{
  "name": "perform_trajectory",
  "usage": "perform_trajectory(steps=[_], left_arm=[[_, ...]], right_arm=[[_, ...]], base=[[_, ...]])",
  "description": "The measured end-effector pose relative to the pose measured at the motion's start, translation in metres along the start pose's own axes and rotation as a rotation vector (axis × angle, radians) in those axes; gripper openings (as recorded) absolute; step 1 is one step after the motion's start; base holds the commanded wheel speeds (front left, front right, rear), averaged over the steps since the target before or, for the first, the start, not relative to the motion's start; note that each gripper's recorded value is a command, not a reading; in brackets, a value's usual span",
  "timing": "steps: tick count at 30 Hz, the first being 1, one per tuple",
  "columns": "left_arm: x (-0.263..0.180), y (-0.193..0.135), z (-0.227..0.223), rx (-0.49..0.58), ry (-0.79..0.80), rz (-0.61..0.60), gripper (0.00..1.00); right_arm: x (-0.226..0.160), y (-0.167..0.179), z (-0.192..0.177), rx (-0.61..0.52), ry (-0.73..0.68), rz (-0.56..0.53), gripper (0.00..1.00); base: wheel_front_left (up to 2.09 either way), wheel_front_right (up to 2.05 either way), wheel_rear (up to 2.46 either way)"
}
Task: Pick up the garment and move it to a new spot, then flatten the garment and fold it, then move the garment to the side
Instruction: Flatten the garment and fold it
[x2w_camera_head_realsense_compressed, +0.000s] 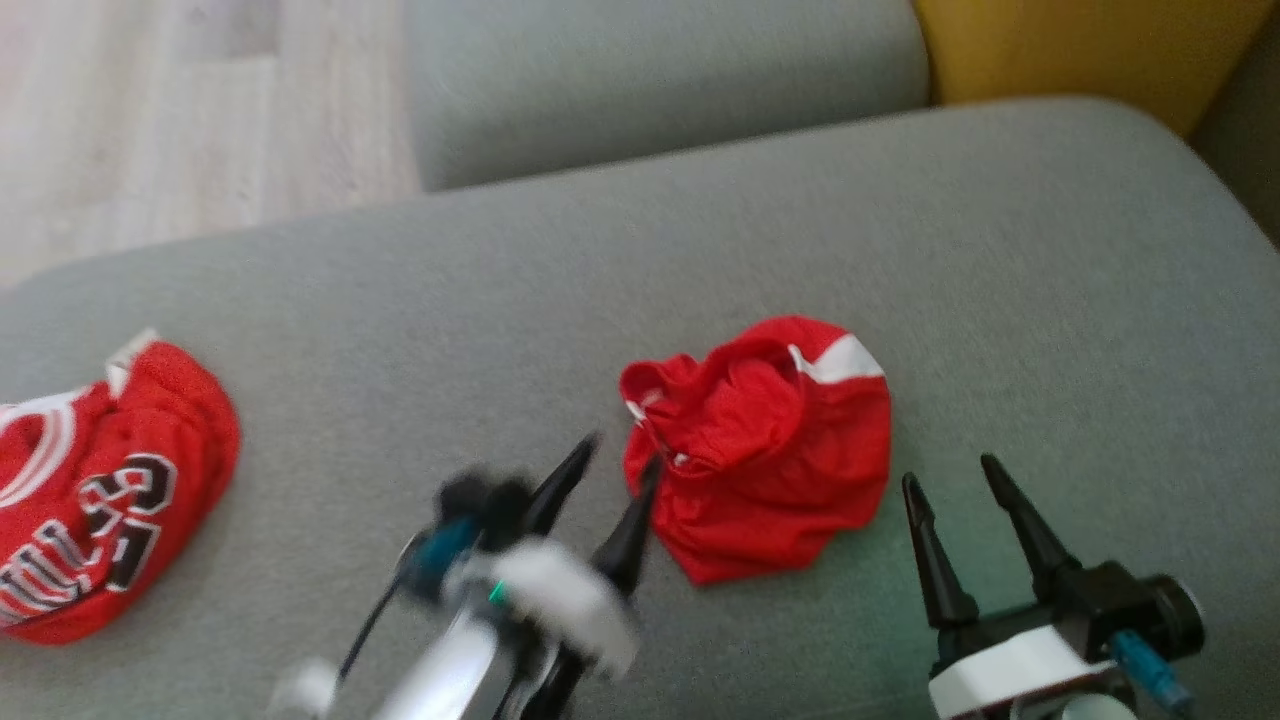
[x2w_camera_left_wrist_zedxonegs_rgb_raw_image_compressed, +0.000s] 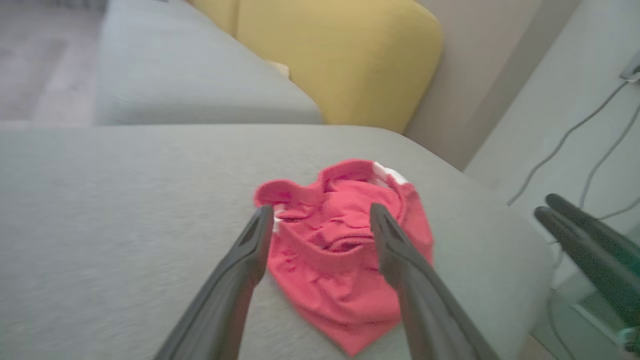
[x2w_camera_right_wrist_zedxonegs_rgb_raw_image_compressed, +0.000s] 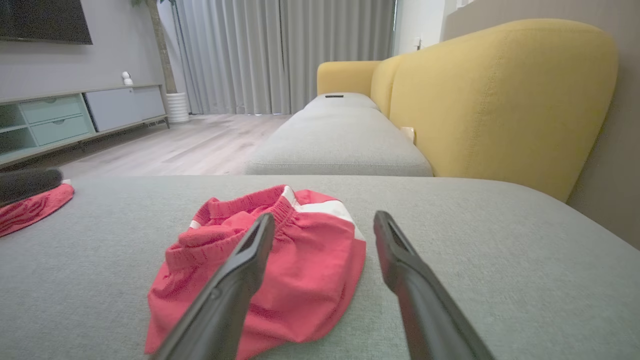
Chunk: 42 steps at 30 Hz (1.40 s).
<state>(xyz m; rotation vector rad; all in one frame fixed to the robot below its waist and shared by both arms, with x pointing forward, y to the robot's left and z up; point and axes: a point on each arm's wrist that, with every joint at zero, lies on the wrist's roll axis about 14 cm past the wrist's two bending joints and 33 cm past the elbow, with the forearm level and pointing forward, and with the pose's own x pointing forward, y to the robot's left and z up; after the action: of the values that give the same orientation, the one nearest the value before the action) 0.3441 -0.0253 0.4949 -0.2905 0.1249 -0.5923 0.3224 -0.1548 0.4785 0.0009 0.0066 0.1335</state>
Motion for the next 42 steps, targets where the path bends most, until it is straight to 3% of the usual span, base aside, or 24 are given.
perform_trajectory(steps=[5, 14, 26, 27, 28, 36, 42], left_arm=[[0.053, -0.045, 0.013, -0.068, 0.078, -0.187, 1.00], [0.098, -0.068, -0.030, -0.272, 0.360, -0.271, 1.00], [0.130, -0.058, -0.063, -0.250, 0.451, -0.248, 1.00], [0.131, -0.057, -0.064, -0.251, 0.445, -0.243, 0.45], [0.131, -0.056, -0.065, -0.251, 0.447, -0.241, 0.00], [0.134, -0.076, -0.045, -0.220, 0.407, -0.325, 0.00], [0.145, -0.121, 0.031, -0.173, 0.276, -0.481, 0.00]], right_arm=[[0.010, -0.013, -0.005, -0.018, 0.024, -0.023, 1.00], [0.025, -0.031, -0.009, -0.028, 0.045, -0.070, 1.00], [0.019, -0.051, -0.021, -0.026, 0.093, -0.142, 1.00], [0.019, -0.051, -0.021, -0.026, 0.094, -0.145, 1.00], [0.018, -0.052, -0.021, -0.026, 0.094, -0.147, 1.00], [0.014, -0.053, -0.012, -0.024, 0.065, -0.156, 1.00], [0.006, -0.048, 0.000, -0.019, 0.022, -0.150, 1.00]], base=[[0.00, 0.00, 0.00], [0.00, 0.00, 0.00], [0.00, 0.00, 0.00], [0.00, 0.00, 0.00], [0.00, 0.00, 0.00], [0.00, 0.00, 0.00], [0.00, 0.00, 0.00]])
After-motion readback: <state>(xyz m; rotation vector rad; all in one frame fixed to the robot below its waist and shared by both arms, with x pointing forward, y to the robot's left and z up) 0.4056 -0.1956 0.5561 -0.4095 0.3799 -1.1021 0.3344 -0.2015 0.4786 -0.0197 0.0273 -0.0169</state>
